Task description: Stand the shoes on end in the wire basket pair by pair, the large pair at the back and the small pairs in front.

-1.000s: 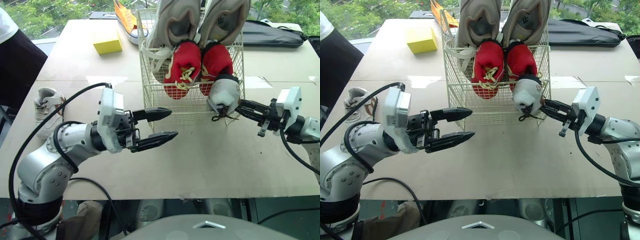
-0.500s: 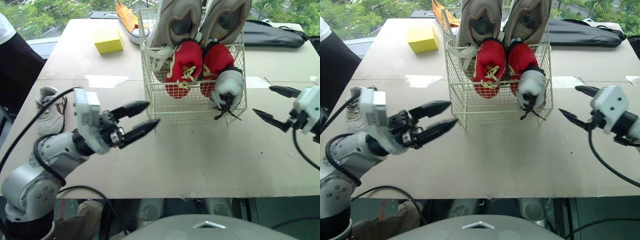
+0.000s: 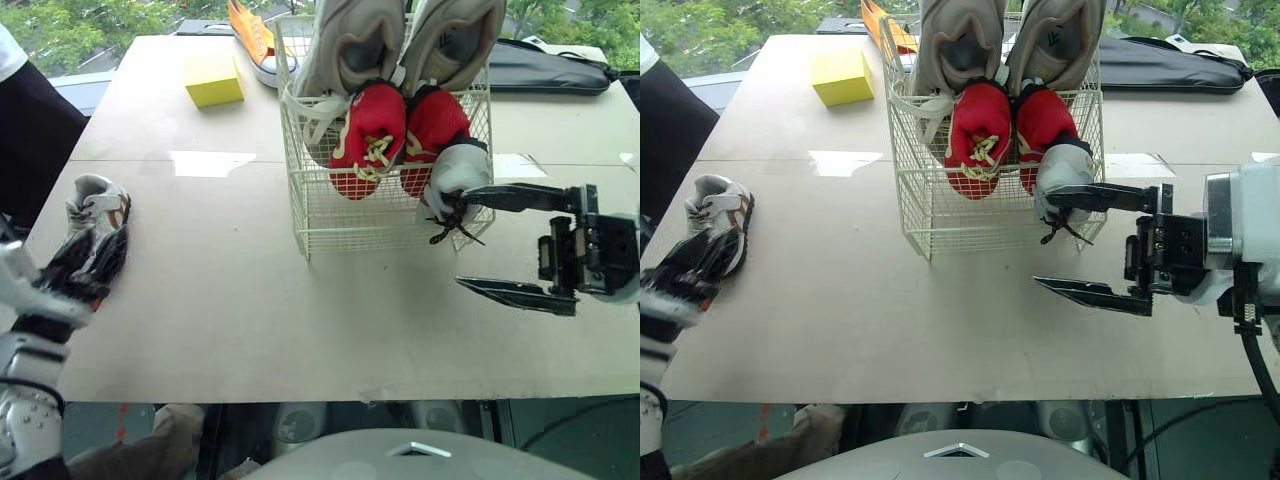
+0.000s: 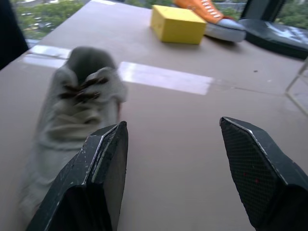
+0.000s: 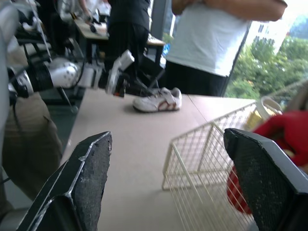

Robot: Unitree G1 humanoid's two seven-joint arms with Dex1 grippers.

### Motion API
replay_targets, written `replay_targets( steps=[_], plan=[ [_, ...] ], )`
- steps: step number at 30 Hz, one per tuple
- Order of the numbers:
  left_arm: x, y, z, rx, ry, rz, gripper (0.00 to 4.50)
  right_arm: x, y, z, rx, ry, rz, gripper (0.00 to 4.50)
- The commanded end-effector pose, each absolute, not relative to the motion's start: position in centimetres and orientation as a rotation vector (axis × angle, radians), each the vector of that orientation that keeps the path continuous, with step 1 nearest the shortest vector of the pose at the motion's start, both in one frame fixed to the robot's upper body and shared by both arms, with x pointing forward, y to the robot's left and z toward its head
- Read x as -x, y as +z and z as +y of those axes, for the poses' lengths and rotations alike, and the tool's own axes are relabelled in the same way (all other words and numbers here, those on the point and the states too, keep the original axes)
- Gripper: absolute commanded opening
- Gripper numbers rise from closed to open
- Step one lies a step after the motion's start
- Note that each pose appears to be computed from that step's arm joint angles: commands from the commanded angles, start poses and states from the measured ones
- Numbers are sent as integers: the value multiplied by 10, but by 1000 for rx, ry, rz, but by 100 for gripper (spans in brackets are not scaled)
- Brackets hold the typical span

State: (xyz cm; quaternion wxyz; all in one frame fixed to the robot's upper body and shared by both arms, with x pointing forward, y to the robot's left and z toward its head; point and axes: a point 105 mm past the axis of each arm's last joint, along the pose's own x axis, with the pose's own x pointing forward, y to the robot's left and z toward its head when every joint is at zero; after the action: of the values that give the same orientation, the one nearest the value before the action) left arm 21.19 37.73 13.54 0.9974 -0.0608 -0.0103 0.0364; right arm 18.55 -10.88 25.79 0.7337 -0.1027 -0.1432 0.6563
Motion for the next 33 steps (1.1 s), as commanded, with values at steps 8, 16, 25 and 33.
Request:
replay_targets(
  steps=[8, 16, 25, 33],
  plan=[
    [-189, 122, 409, 33, 234, 60, 337, -193, 257, -94, 199, 1487, -341, 364],
    [-222, 123, 412, 45, 154, 89, 337, -196, 254, -94, 221, 1471, -315, 364],
    [-228, 134, 432, 112, 123, 141, 337, -195, 254, -93, 223, 1455, -302, 364],
    [-247, 173, 455, 221, 83, 223, 337, -194, 255, -93, 218, 1452, -298, 364]
  ],
)
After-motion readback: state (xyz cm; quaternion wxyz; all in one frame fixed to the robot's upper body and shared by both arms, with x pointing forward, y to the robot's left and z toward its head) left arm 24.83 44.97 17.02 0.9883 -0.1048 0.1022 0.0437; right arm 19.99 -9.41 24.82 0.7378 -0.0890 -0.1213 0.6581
